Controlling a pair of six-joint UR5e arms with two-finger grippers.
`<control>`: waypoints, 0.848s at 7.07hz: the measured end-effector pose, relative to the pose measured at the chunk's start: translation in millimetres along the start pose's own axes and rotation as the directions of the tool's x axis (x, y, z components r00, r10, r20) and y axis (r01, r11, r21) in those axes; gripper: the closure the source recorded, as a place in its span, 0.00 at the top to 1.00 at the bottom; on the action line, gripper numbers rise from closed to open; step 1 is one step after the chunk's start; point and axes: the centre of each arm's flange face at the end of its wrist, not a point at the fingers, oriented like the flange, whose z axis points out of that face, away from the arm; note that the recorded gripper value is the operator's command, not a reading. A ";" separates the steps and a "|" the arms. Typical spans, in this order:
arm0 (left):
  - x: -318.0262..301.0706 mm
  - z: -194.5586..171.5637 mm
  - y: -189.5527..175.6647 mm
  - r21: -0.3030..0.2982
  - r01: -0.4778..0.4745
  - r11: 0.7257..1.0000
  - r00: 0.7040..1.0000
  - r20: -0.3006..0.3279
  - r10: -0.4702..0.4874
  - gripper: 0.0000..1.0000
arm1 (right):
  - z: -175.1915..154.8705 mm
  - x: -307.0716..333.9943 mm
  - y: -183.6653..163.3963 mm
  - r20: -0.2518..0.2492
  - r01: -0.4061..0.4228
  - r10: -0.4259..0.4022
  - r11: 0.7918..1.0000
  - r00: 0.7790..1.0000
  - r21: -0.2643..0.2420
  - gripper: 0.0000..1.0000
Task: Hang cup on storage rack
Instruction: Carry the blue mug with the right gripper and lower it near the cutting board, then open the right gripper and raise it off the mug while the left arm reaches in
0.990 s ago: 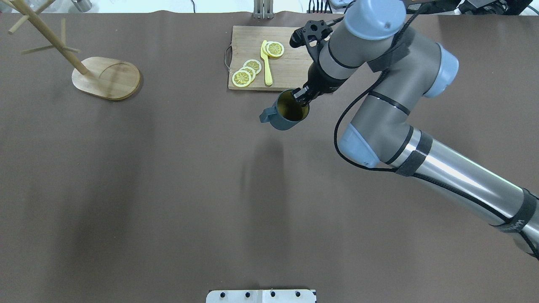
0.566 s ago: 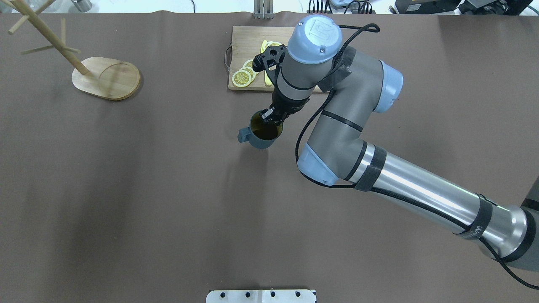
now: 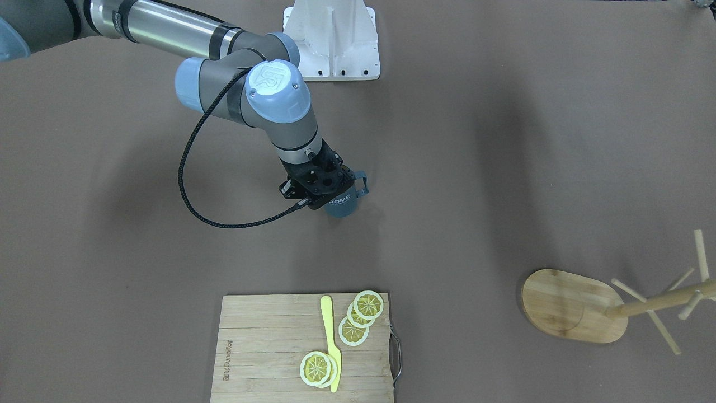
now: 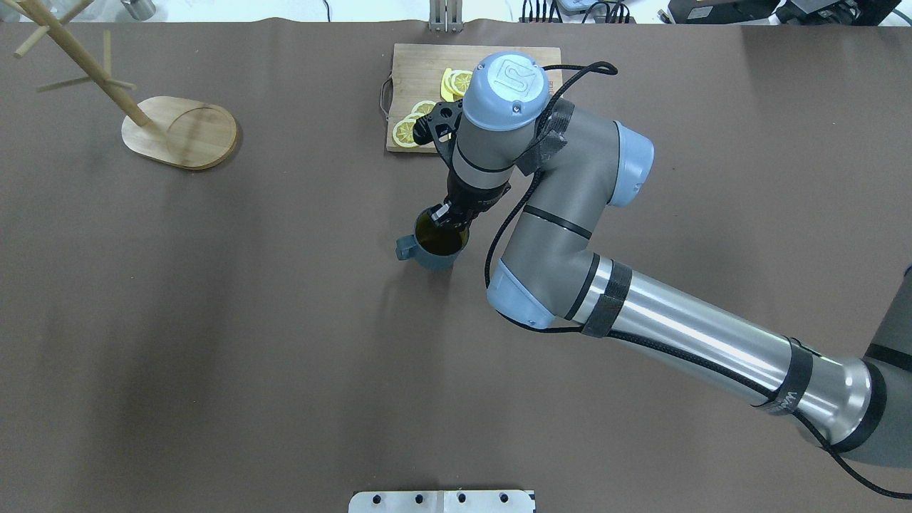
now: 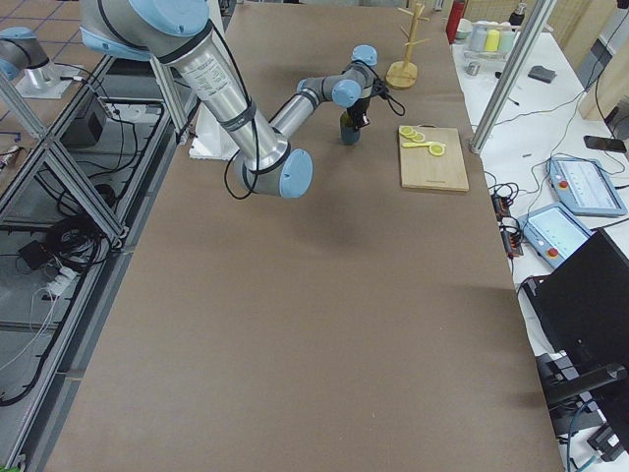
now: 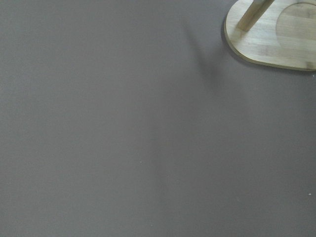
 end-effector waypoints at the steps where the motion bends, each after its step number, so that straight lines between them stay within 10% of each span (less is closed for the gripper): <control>1: 0.3 -0.3 -0.1 0.001 -0.001 1.000 1.000 0.000 0.001 0.99 | 4.9 -3.3 1.5 -0.007 -0.012 0.012 1.000 1.000 0.001 1.00; 6: 31.3 -25.3 -16.4 0.056 -0.060 0.997 0.998 -0.009 0.061 0.98 | -36.3 23.7 -15.6 0.040 -0.073 0.071 0.997 0.997 0.029 1.00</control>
